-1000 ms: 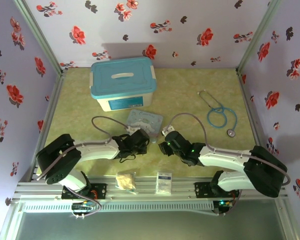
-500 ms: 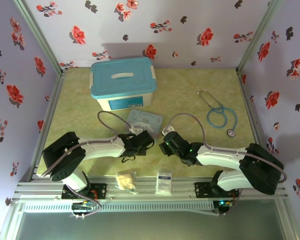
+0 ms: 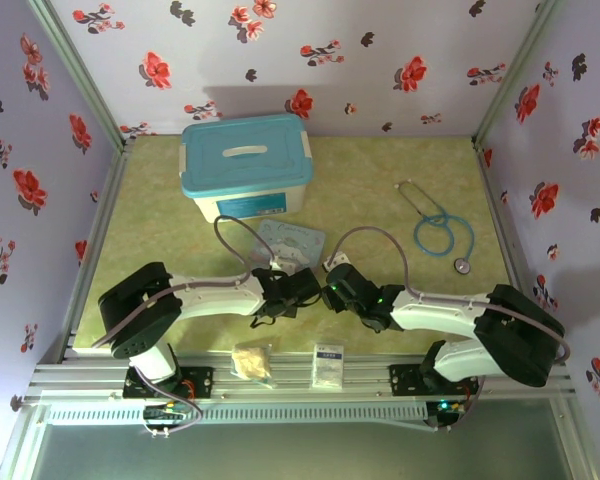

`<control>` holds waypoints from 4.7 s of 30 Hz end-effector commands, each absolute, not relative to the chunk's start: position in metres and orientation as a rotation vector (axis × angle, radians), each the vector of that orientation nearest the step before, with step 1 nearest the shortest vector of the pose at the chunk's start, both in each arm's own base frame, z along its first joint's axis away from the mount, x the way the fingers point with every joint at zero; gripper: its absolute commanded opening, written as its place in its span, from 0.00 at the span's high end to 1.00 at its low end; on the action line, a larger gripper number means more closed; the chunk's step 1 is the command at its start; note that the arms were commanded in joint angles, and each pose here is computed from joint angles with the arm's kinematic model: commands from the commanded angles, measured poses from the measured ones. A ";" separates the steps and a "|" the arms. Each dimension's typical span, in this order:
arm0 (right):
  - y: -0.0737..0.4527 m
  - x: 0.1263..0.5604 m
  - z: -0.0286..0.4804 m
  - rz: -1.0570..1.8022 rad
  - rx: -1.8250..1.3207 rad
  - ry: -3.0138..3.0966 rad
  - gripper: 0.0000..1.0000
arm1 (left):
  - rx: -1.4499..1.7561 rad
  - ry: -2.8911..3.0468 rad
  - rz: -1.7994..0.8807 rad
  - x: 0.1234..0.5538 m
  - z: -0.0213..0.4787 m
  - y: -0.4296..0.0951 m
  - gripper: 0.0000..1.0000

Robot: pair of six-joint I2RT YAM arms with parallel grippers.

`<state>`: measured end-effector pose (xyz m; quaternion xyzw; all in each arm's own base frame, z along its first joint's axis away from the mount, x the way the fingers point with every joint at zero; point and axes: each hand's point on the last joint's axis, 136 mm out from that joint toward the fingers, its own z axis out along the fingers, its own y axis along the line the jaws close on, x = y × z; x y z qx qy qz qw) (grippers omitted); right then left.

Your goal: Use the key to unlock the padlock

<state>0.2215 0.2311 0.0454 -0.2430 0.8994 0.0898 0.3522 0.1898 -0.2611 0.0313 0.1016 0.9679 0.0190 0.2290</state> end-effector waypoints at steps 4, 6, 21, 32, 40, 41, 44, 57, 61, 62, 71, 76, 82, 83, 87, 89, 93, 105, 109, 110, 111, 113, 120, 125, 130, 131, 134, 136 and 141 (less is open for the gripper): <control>0.224 0.233 0.050 0.179 -0.544 2.309 0.50 | 0.305 2.636 0.127 0.188 0.038 -0.260 0.75; 0.222 0.233 0.049 0.170 -0.539 2.311 0.50 | 0.302 2.640 0.136 0.187 0.035 -0.259 0.75; 0.215 0.233 0.042 0.136 -0.497 2.331 0.50 | 0.303 2.646 0.213 0.179 0.031 -0.243 0.77; 0.212 0.235 0.042 0.143 -0.418 2.338 0.50 | 0.307 2.631 0.194 0.178 0.034 -0.242 0.77; 0.206 0.232 0.039 0.139 -0.393 2.341 0.50 | 0.317 2.625 0.157 0.174 0.038 -0.249 0.71; 0.205 0.233 0.038 0.136 -0.392 2.341 0.50 | 0.316 2.623 0.152 0.175 0.038 -0.249 0.71; 0.207 0.234 0.037 0.136 -0.389 2.343 0.50 | 0.318 2.616 0.129 0.174 0.041 -0.253 0.74; 0.217 0.238 0.033 0.139 -0.402 2.351 0.50 | 0.336 2.606 0.122 0.168 0.050 -0.259 0.66; 0.218 0.239 0.030 0.146 -0.394 2.354 0.50 | 0.338 2.611 0.124 0.165 0.052 -0.260 0.66; 0.218 0.238 0.029 0.144 -0.391 2.358 0.50 | 0.337 2.614 0.119 0.164 0.052 -0.261 0.65; 0.218 0.234 0.032 0.198 -0.374 2.344 0.51 | 0.343 2.574 0.064 0.167 0.064 -0.268 0.62; 0.208 0.233 0.038 0.198 -0.321 2.318 0.51 | 0.333 2.534 -0.197 0.164 0.074 -0.295 0.67; 0.207 0.231 0.037 0.205 -0.318 2.326 0.50 | 0.347 2.541 -0.100 0.164 0.070 -0.280 0.68; 0.208 0.232 0.037 0.213 -0.319 2.326 0.51 | 0.346 2.532 -0.090 0.165 0.072 -0.275 0.68; 0.215 0.232 0.037 0.240 -0.331 2.326 0.50 | 0.329 2.509 -0.058 0.174 0.078 -0.254 0.60; 0.217 0.232 0.038 0.243 -0.335 2.329 0.50 | 0.316 2.502 -0.064 0.177 0.077 -0.247 0.56; 0.216 0.232 0.036 0.234 -0.332 2.337 0.43 | 0.308 2.509 -0.123 0.176 0.071 -0.249 0.56; 0.213 0.232 0.036 0.233 -0.312 2.338 0.18 | 0.391 2.537 -0.097 0.178 0.053 -0.268 0.58; 0.213 0.232 0.036 0.232 -0.309 2.336 0.19 | 0.395 2.542 -0.090 0.177 0.051 -0.270 0.61; 0.212 0.232 0.035 0.231 -0.310 2.337 0.19 | 0.397 2.541 -0.093 0.177 0.051 -0.271 0.61; 0.212 0.232 0.035 0.231 -0.309 2.337 0.19 | 0.398 2.539 -0.101 0.177 0.051 -0.273 0.62; 0.212 0.232 0.034 0.230 -0.309 2.336 0.19 | 0.404 2.537 -0.119 0.175 0.051 -0.279 0.63; 0.212 0.232 0.033 0.225 -0.315 2.340 0.19 | 0.431 2.560 -0.123 0.170 0.044 -0.291 0.64; 0.212 0.230 0.039 0.252 -0.299 2.336 0.19 | 0.408 2.542 -0.140 0.171 0.052 -0.288 0.63; 0.231 0.218 0.061 0.466 -0.301 2.320 0.18 | 0.314 2.464 -0.267 0.185 0.089 -0.277 0.46; 0.236 0.216 0.067 0.518 -0.299 2.312 0.19 | 0.288 2.440 -0.304 0.190 0.099 -0.273 0.41; 0.254 0.209 0.082 0.684 -0.292 2.292 0.24 | 0.215 2.368 -0.389 0.206 0.121 -0.257 0.14; 0.269 0.204 0.089 0.778 -0.314 2.279 0.26 | 0.157 2.337 -0.412 0.219 0.132 -0.240 0.00; 0.304 0.197 0.088 0.848 -0.338 2.282 0.28 | 0.054 2.307 -0.473 0.246 0.146 -0.215 0.00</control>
